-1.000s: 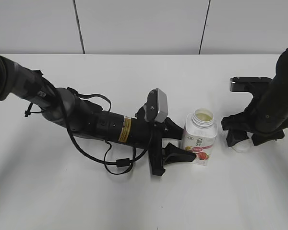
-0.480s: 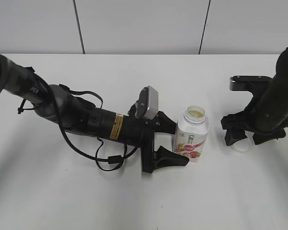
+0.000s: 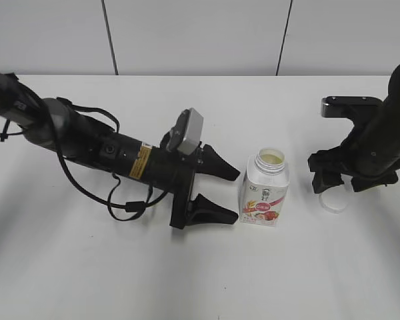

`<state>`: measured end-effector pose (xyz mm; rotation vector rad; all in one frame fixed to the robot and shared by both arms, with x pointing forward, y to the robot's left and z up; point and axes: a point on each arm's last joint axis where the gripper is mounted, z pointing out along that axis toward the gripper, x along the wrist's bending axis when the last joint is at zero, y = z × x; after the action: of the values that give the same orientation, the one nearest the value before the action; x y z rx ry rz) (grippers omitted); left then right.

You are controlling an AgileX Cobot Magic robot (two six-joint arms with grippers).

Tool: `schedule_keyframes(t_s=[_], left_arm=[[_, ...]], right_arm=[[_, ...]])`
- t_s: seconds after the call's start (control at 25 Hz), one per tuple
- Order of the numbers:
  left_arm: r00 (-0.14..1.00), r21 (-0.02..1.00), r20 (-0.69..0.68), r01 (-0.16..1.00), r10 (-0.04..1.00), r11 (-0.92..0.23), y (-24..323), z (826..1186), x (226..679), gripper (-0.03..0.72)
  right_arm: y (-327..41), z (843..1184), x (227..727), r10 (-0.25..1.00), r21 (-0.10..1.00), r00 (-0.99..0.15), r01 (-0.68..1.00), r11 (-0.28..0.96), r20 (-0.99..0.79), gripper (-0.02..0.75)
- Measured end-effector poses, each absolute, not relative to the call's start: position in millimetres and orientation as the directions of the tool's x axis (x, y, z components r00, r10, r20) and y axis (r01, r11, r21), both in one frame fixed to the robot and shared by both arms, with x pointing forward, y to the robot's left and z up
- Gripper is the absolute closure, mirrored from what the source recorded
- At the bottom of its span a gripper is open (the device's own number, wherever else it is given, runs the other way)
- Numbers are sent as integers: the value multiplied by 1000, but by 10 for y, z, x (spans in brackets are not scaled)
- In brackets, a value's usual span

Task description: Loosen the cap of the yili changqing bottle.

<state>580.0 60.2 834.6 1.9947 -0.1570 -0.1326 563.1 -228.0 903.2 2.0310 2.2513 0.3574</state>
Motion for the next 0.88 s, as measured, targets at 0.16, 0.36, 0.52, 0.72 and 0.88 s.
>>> schedule_keyframes(t_s=[0.16,0.36,0.52,0.72,0.88], left_arm=[[988,886,-19,-53,-150,-460,757,8567,5887,102],[997,840,-1,-42,-80,-541,948,8826,5997,102],[994,810,72,-12,79,-586,1091,9146,6144,118],[909,749,286,-13,304,-663,1244,9595,6321,200],[756,699,450,34,476,-715,1425,9880,6454,228]], right_arm=[[-2281,9143,5640,989,271,-118,958,90,90,150],[-2284,9290,5628,988,312,-124,946,90,91,150],[-2279,9466,5653,987,359,-132,929,90,94,150],[-2273,9635,5666,985,387,-141,918,93,97,150],[-2269,9753,5668,983,393,-157,913,108,94,150]])
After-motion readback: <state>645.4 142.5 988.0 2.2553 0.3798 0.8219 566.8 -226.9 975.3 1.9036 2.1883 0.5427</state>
